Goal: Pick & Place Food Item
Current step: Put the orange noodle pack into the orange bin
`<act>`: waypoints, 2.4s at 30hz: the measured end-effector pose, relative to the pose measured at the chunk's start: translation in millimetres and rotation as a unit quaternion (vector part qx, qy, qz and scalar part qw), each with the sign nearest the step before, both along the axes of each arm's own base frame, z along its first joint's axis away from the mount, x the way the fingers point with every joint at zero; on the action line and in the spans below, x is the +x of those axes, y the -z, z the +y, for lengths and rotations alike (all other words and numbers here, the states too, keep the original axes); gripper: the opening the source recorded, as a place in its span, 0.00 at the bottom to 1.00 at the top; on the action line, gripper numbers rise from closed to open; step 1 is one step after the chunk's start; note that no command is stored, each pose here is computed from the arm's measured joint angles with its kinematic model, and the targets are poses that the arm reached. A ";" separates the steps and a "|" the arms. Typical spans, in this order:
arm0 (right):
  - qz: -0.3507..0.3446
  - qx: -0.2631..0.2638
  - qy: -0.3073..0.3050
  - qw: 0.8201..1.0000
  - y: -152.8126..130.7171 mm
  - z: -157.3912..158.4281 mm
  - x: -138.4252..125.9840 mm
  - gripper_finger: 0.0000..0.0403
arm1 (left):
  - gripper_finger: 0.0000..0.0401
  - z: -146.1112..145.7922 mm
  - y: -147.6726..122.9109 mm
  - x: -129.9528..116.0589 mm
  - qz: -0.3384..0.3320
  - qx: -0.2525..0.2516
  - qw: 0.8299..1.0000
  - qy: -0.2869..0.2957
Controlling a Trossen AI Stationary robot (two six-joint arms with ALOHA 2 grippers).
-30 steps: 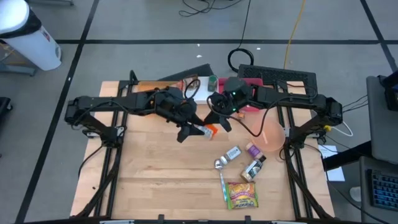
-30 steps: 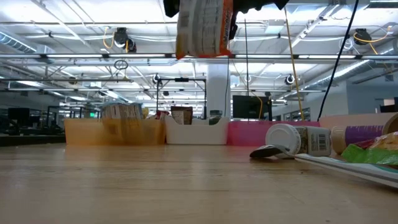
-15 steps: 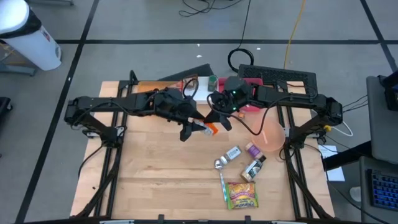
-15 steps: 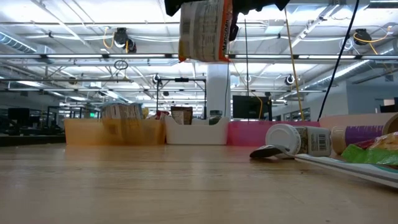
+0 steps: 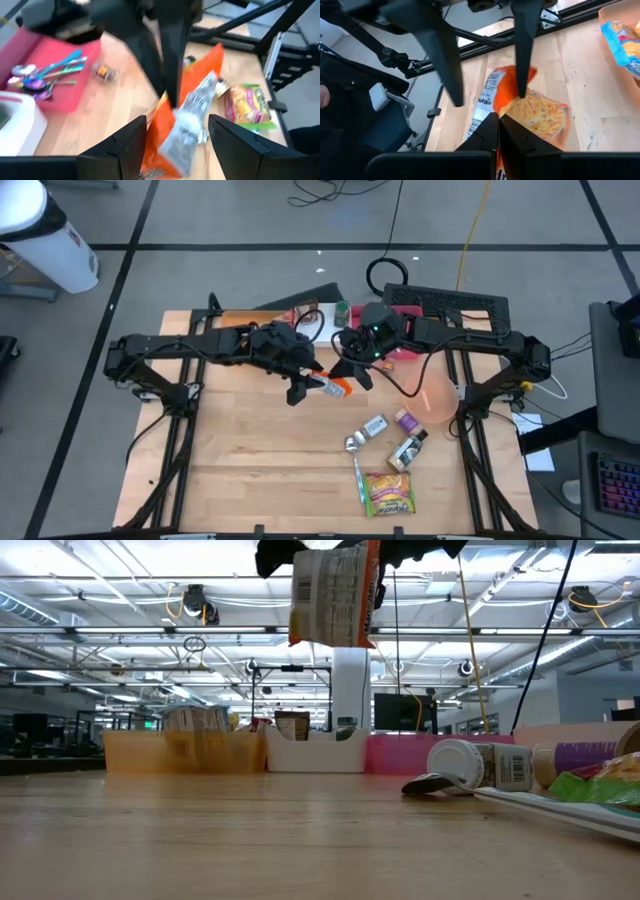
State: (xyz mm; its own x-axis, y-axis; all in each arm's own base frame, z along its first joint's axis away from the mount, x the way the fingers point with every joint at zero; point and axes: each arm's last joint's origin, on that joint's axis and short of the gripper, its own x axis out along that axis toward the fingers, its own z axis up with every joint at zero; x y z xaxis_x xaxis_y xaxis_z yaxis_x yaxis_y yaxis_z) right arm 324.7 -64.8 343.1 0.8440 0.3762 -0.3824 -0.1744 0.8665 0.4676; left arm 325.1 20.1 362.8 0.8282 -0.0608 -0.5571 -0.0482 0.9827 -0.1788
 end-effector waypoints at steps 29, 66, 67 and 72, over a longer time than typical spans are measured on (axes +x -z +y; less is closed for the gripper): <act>-0.018 0.002 -0.010 1.000 -2.9 0.2 1.2 0.00 | 0.02 4.1 1.1 -1.1 0.008 -0.001 1.000 -0.012; -0.086 -0.014 0.082 0.993 -49.1 -37.2 -53.6 0.48 | 0.01 39.9 -61.1 -137.0 0.004 0.044 0.972 -0.232; -0.086 -0.014 0.083 0.993 -49.1 -37.7 -53.8 0.47 | 0.01 40.7 -62.4 -143.9 0.007 0.048 0.968 -0.245; -0.078 -0.016 0.092 0.993 -40.9 -36.8 -52.2 0.47 | 0.01 40.6 -65.4 -177.7 0.001 0.056 0.949 -0.310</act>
State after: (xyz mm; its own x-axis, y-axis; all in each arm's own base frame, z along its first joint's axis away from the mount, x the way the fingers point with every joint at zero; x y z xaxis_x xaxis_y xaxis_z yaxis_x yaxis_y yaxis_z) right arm 272.4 -101.7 384.0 0.9472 0.2007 -0.2502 -0.0809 0.9043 0.4192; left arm 147.4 60.7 428.2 0.6848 0.4977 -0.5323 -0.6236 0.7782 -0.0746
